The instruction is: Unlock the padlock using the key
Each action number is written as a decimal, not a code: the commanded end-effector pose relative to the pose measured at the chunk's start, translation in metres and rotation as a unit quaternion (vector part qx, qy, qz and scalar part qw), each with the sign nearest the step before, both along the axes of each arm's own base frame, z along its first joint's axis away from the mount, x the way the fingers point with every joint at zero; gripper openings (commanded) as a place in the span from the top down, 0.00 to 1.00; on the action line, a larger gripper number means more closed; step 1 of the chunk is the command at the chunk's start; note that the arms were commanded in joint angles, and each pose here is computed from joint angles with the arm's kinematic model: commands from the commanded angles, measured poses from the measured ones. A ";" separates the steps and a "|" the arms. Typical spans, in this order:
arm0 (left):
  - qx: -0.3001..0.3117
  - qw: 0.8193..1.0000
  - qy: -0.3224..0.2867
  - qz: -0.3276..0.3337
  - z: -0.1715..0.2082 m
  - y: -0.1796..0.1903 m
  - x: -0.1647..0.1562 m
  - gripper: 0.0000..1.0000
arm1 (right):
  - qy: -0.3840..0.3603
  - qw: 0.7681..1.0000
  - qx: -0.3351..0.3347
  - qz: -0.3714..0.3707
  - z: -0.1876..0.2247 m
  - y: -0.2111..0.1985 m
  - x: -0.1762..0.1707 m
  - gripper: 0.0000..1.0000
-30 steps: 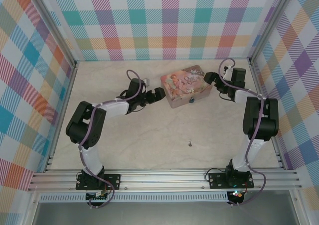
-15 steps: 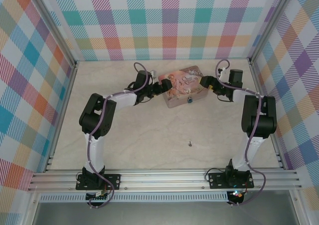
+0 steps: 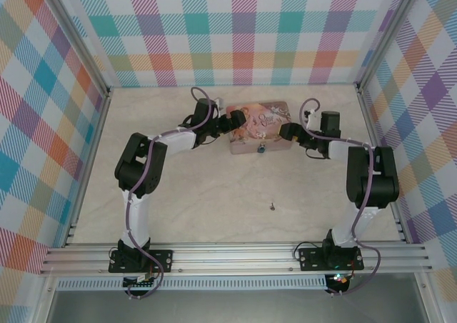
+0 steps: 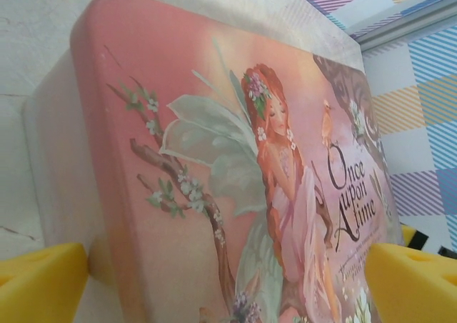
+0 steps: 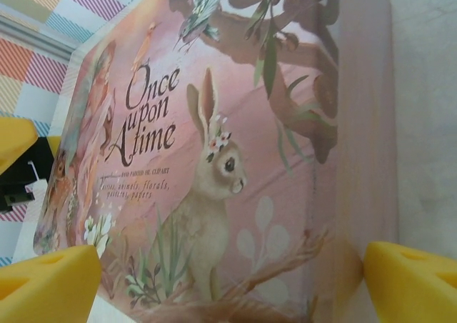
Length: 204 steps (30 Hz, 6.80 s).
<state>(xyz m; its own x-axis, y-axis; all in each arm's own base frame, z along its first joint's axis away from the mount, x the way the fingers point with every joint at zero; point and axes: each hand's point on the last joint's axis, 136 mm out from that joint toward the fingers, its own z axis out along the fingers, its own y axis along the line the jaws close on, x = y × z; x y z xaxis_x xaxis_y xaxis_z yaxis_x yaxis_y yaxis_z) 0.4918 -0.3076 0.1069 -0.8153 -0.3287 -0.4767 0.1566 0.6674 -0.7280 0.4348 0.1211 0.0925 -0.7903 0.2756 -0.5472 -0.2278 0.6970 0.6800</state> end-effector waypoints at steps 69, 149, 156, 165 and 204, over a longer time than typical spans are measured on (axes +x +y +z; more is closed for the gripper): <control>0.115 0.983 -0.081 0.121 0.057 0.155 -0.133 0.00 | 0.269 0.919 -0.286 0.026 -0.062 0.053 -0.254 0.41; 0.111 0.985 -0.082 0.104 0.061 0.151 -0.134 0.00 | 0.240 0.910 -0.338 0.019 -0.067 0.042 -0.261 1.00; 0.067 0.992 -0.081 0.073 0.075 0.136 -0.143 0.01 | 0.180 0.939 -0.290 0.033 -0.039 0.054 -0.246 1.00; -0.050 0.997 -0.036 0.039 0.100 0.094 -0.161 0.10 | 0.033 0.980 -0.188 0.059 0.026 0.089 -0.214 1.00; -0.439 0.801 0.357 0.197 0.090 0.016 -0.154 0.50 | -0.250 0.954 -0.001 0.165 0.152 0.220 -0.132 0.99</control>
<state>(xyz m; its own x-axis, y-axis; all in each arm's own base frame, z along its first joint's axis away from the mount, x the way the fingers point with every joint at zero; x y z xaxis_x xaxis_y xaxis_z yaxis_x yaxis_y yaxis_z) 0.3387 -0.2873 0.1882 -0.5532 -0.6205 0.5558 -0.5899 -0.1792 -0.7873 0.3009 0.3342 0.2232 -0.5134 0.0218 -0.8579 -0.6974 0.5720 0.4318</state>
